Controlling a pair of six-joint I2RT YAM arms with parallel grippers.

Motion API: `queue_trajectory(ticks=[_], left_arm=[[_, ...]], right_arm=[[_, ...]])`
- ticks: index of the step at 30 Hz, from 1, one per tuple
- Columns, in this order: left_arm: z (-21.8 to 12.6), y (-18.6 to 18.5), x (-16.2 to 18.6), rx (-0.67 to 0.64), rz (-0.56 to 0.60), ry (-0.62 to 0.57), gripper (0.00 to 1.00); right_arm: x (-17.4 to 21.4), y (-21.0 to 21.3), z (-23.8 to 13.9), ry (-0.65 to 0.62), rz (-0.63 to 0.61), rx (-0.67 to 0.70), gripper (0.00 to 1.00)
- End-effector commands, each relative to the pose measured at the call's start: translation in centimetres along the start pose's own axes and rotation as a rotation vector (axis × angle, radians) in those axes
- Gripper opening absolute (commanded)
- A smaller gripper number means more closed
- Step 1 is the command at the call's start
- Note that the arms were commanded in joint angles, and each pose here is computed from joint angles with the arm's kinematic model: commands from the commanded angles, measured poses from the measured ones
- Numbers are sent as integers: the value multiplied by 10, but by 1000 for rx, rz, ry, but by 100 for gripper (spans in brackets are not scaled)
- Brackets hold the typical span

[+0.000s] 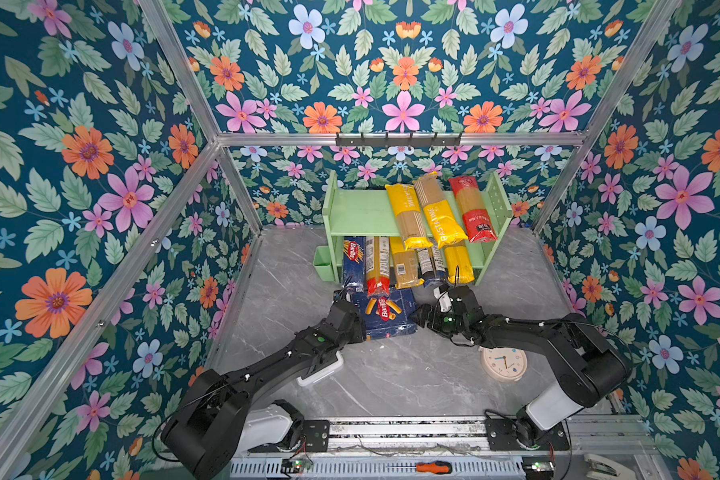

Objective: Place and organize the pasta boxes and bags onto the shelf
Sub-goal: 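Close both grippers on the ends of the blue rigatoni box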

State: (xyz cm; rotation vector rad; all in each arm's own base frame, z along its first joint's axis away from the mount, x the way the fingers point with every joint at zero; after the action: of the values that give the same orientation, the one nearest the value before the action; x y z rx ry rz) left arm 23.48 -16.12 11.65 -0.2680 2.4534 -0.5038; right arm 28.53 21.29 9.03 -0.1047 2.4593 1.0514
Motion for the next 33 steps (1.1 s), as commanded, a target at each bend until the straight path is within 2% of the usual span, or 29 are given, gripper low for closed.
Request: queue_trajectory(ticks=[1, 15, 28, 33], left_arm=[[4, -5, 0, 34, 2, 7, 57], [17, -13, 11, 96, 5, 93, 52], [11, -28, 21, 251, -3, 156, 50], [2, -27, 20, 251, 7, 147, 50]], right_arm=[[2, -1, 4, 22, 15, -2, 99], [12, -7, 25, 84, 51, -57, 98], [32, 21, 34, 123, 0, -89, 98], [38, 28, 29, 118, 2, -119, 98]])
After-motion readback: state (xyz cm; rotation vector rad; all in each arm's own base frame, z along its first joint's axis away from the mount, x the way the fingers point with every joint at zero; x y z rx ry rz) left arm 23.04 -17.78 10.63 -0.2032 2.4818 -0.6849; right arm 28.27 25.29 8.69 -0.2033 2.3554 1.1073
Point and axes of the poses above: each gripper's point midway between its finger pads, its own z axis out along the fingers, its own y axis along the line the jaws close on, x = y × z, the point moved 6 cm from there along -z, back along the fingers, and after that the axes turned 11 degrees about -z, right-handed, at the moved point
